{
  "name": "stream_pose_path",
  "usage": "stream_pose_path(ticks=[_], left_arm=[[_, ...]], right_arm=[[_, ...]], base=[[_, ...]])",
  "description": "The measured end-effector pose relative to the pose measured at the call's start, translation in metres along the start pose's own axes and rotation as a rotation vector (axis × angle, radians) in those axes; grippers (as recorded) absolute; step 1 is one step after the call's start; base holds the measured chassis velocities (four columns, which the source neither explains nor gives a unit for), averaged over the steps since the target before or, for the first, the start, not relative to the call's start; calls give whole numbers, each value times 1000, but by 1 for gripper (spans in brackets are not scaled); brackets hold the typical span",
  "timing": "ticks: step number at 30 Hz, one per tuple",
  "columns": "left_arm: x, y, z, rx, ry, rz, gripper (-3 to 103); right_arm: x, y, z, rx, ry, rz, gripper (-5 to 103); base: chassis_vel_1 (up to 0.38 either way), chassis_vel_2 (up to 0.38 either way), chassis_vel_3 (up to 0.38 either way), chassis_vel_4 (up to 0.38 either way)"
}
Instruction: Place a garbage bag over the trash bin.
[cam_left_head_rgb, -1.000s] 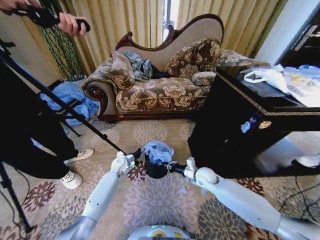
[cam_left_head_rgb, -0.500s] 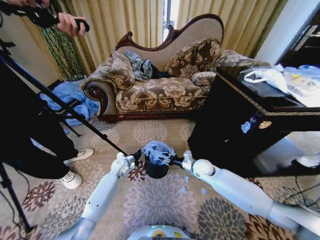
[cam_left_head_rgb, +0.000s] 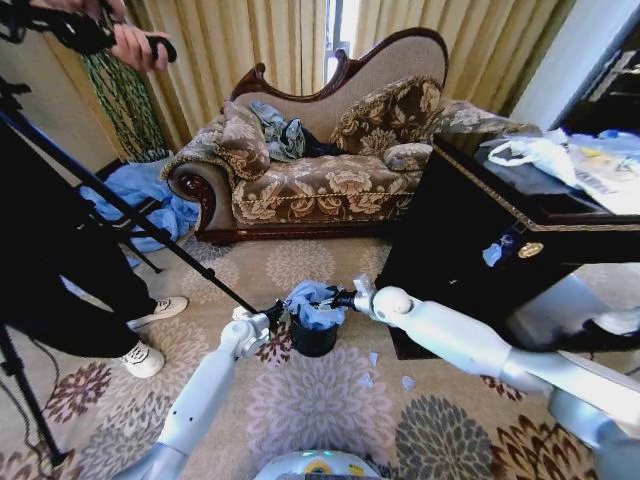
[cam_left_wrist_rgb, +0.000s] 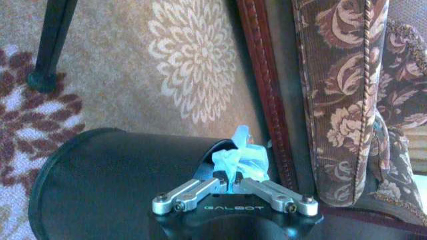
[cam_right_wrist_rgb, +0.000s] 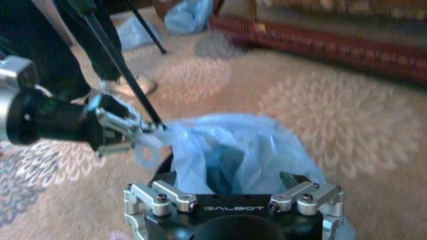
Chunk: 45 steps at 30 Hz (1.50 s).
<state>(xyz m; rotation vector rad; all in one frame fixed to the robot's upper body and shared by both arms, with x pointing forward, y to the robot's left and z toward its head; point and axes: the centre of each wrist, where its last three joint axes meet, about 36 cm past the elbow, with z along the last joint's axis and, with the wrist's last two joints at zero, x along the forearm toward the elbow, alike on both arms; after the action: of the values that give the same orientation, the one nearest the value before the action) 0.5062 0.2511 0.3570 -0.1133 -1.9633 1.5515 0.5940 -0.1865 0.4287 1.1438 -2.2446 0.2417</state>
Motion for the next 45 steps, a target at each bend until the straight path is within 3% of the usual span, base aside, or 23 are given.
stream_pose_path(ticks=[8,15,21,23,24,26,30,32,35,38,45], left_arm=[[1,0,0,4,-1,7,0],[-2,-4,-2,2,-2,13,0],[-5,-3,-3,2,-1,10,0],[-5,-3,-3,2,0,9,0],[-6,-4,-3,2,0,9,0],[-6,-4,-3,2,0,9,0],[-6,-4,-4,1,-1,9,0],[-6,-4,-4,0,-2,9,0],[-5,-4,-6,-3,-4,7,0],[-4,-5,-7,-5,-6,9,0],[2,-12,-9,-12,-5,18,0]], right_arm=[[1,1,13,-23,94,-21,101],[-5,1,25,-24,122,-26,83],[0,1,30,-27,136,-39,56],[1,1,31,-28,136,-40,56],[3,2,32,-28,136,-43,44],[5,3,32,-28,136,-44,44],[9,5,34,-29,134,-47,22],[10,5,34,-29,133,-47,22],[15,11,36,-29,130,-49,7],[20,18,37,-36,123,-51,1],[38,35,37,-73,86,-50,0]], base=[[0,0,0,0],[0,0,0,0],[0,0,0,0],[0,0,0,0],[0,0,0,0],[0,0,0,0],[0,0,0,0],[0,0,0,0],[0,0,0,0],[0,0,0,0],[0,0,0,0]])
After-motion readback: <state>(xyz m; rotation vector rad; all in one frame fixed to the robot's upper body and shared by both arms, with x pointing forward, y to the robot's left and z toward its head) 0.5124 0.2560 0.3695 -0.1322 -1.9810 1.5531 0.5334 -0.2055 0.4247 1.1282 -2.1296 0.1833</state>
